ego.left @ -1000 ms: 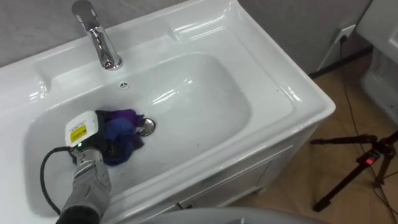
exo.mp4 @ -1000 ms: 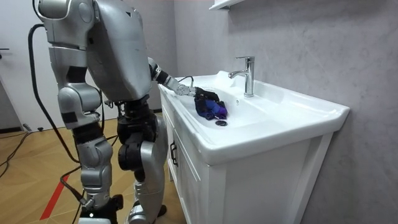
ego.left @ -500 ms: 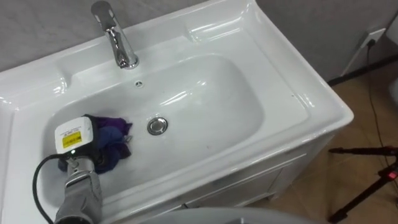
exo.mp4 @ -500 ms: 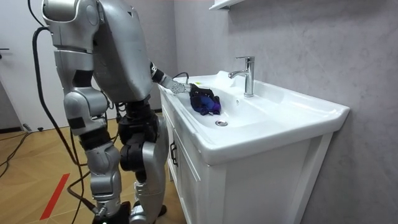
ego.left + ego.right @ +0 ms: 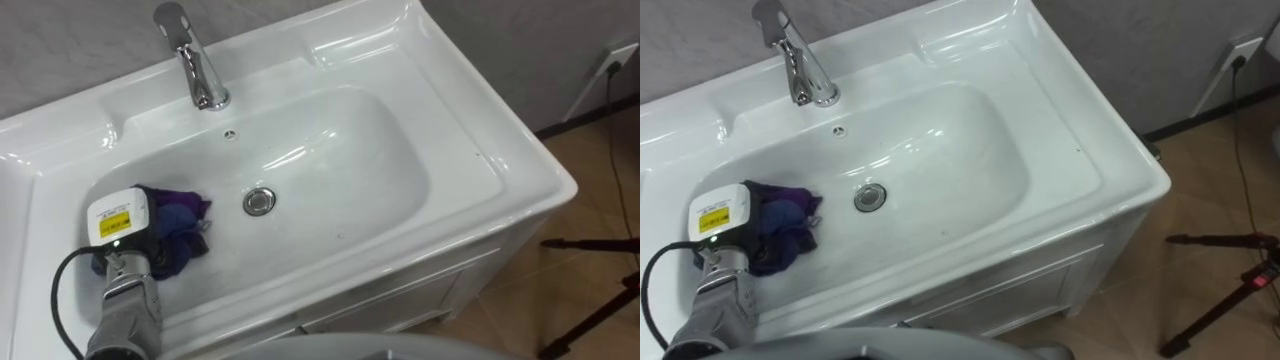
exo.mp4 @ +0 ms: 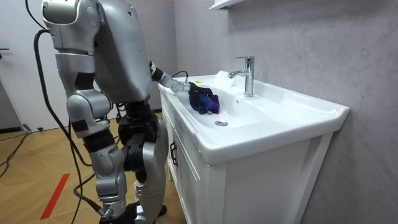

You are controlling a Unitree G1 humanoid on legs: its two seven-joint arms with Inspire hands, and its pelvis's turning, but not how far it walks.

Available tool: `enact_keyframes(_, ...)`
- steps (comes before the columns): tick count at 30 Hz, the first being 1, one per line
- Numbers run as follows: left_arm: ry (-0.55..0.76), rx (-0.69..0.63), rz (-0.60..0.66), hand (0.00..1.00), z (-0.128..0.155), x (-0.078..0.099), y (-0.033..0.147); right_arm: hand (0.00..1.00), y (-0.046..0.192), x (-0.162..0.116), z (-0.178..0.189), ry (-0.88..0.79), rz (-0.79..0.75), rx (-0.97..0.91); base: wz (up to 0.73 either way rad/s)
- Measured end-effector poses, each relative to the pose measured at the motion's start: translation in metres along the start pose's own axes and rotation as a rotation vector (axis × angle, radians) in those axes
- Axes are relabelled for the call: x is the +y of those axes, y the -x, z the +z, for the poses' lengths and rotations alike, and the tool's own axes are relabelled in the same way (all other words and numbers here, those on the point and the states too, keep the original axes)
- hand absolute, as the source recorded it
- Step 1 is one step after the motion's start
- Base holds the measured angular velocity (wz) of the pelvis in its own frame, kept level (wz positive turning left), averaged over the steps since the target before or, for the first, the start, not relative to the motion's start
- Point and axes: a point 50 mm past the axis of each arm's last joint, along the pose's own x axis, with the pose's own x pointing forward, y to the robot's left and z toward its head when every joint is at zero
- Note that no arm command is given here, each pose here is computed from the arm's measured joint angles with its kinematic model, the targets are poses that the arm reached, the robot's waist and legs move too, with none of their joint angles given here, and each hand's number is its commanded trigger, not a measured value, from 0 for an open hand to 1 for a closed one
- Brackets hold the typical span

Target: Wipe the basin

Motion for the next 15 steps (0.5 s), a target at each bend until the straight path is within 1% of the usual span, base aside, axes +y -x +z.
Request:
enact_keyframes(8,0.003,-0.005,0.002,1.00,0.0012,0.0018,-0.0008,0.00,0.0002,-0.0007,0.0048,-0.008,-0.011,-0.018,0.05)
enact_keyframes(15,-0.003,-0.005,0.007,1.00,0.0022,0.0030,-0.0019,0.00,-0.0002,0.0033,0.0016,0.007,0.001,-0.033,0.05)
